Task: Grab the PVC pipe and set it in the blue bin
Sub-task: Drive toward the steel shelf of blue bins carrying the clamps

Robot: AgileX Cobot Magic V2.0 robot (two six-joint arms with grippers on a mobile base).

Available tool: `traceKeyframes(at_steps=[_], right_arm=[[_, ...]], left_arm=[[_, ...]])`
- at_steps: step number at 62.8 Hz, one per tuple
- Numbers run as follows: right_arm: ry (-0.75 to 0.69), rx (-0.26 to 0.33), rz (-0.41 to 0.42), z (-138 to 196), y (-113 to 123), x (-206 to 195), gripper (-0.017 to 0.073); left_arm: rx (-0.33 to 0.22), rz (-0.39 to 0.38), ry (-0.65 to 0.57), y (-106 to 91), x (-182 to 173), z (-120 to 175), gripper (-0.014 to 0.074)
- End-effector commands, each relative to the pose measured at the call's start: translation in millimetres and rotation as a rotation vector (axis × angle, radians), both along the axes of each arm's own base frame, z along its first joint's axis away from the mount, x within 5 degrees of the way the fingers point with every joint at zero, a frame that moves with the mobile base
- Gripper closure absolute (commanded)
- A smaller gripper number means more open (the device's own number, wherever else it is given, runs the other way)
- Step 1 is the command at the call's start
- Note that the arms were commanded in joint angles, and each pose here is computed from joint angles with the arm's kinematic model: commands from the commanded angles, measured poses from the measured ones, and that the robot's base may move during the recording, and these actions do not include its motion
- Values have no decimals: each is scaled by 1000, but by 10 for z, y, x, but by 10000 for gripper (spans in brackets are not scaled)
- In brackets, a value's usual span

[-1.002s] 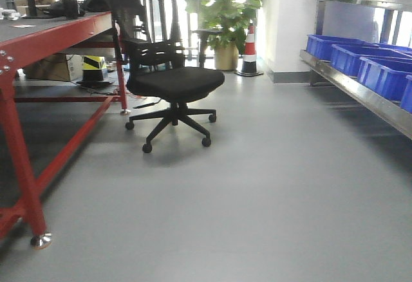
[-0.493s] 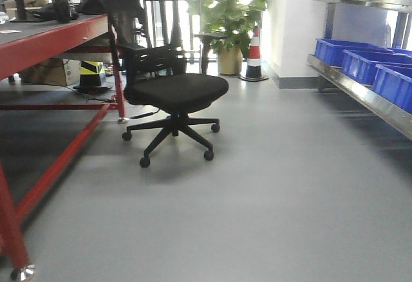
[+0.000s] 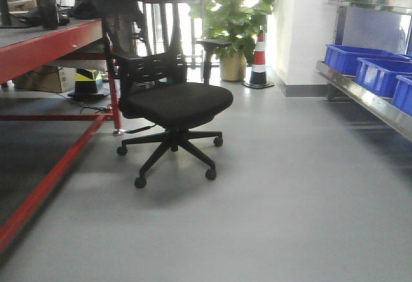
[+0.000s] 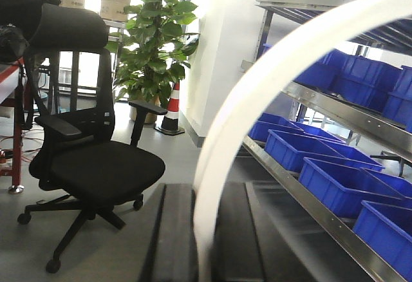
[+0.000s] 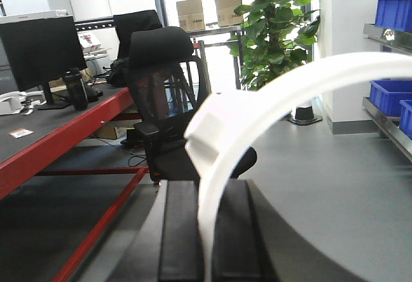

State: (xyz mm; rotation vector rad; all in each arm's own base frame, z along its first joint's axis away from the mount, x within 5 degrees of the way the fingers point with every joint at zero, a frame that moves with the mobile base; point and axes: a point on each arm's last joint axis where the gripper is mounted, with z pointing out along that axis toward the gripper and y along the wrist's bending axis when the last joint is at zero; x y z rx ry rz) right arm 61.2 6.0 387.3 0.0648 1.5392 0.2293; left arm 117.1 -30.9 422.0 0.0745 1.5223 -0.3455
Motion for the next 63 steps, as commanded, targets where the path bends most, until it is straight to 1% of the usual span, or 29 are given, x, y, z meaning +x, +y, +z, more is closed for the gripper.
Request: traceKeyframes(at_steps=[1, 63], right_arm=[[-27, -2, 0, 22, -2, -16, 727], [-27, -2, 0, 22, -2, -16, 727]], left_arm=[[-19, 6, -31, 11, -17, 40, 704], [-19, 6, -31, 11, -17, 40, 704]])
